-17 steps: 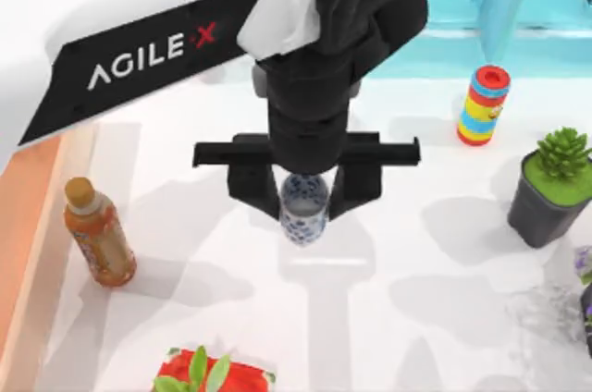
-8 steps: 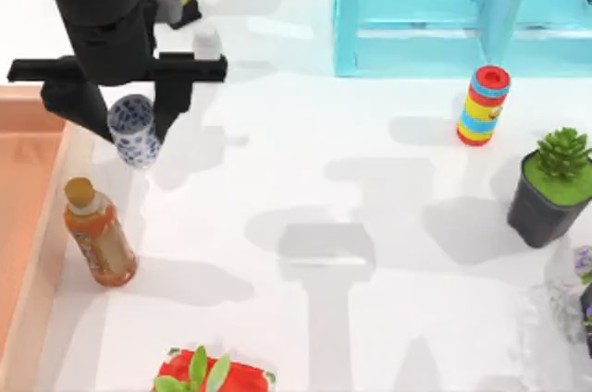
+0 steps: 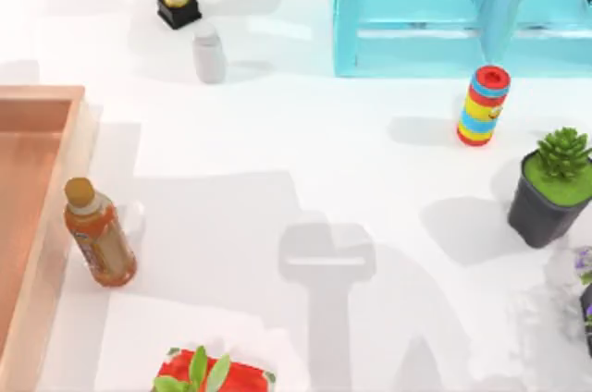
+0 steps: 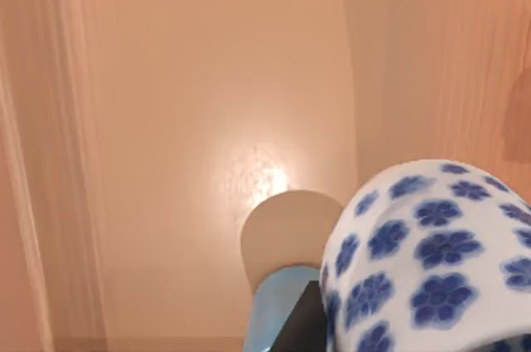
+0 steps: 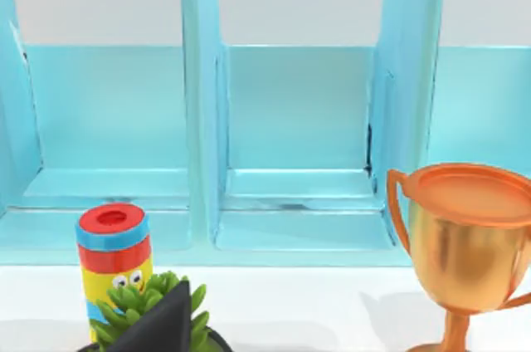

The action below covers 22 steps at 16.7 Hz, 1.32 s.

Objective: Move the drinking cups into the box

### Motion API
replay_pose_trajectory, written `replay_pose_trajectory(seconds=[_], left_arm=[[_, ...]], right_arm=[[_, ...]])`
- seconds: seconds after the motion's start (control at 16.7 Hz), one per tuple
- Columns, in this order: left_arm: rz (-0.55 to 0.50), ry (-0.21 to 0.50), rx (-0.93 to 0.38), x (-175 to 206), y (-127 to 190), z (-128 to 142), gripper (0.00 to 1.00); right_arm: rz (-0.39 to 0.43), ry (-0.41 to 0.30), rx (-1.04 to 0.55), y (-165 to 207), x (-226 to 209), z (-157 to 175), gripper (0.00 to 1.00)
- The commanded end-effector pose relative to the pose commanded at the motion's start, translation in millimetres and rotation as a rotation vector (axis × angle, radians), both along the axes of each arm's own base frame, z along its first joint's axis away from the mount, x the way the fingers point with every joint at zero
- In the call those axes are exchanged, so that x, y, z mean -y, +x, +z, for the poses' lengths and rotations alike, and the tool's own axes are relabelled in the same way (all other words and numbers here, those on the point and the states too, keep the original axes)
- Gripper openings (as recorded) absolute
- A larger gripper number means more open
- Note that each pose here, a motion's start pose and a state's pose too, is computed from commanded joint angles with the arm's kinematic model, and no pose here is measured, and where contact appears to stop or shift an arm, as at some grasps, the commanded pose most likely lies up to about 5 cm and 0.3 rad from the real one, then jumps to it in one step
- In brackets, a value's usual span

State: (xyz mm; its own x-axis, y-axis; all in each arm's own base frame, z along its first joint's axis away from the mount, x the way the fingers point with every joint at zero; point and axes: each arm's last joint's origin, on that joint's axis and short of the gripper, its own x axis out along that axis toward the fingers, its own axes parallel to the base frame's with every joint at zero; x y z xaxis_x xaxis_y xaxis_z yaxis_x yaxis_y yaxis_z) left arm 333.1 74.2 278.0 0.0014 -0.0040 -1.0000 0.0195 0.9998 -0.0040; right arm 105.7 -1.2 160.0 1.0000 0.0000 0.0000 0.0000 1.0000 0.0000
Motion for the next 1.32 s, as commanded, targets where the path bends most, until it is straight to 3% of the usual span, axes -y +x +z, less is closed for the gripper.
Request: replay_pose_trajectory(seconds=[0.18,0.48,1.02,1.32], left_arm=[[0.0,0.0,0.0,-20.4,-11.7,2.6,0.0],[-0.005,0.002,0.0,-20.3,-10.4,1.3,0.0],[0.0,-0.001,0.0,-21.4,-11.5,-59.6,0.0],[0.0,0.0,0.0,-21.3,-11.9,-62.3,0.0]], right_arm=[[0.0,0.0,0.0,0.0,0.0,0.0,1.0],[0.0,0.0,0.0,0.0,0.0,0.0,1.0],[0.0,0.0,0.0,0.0,0.0,0.0,1.0],[0.0,0.0,0.0,0.0,0.0,0.0,1.0]])
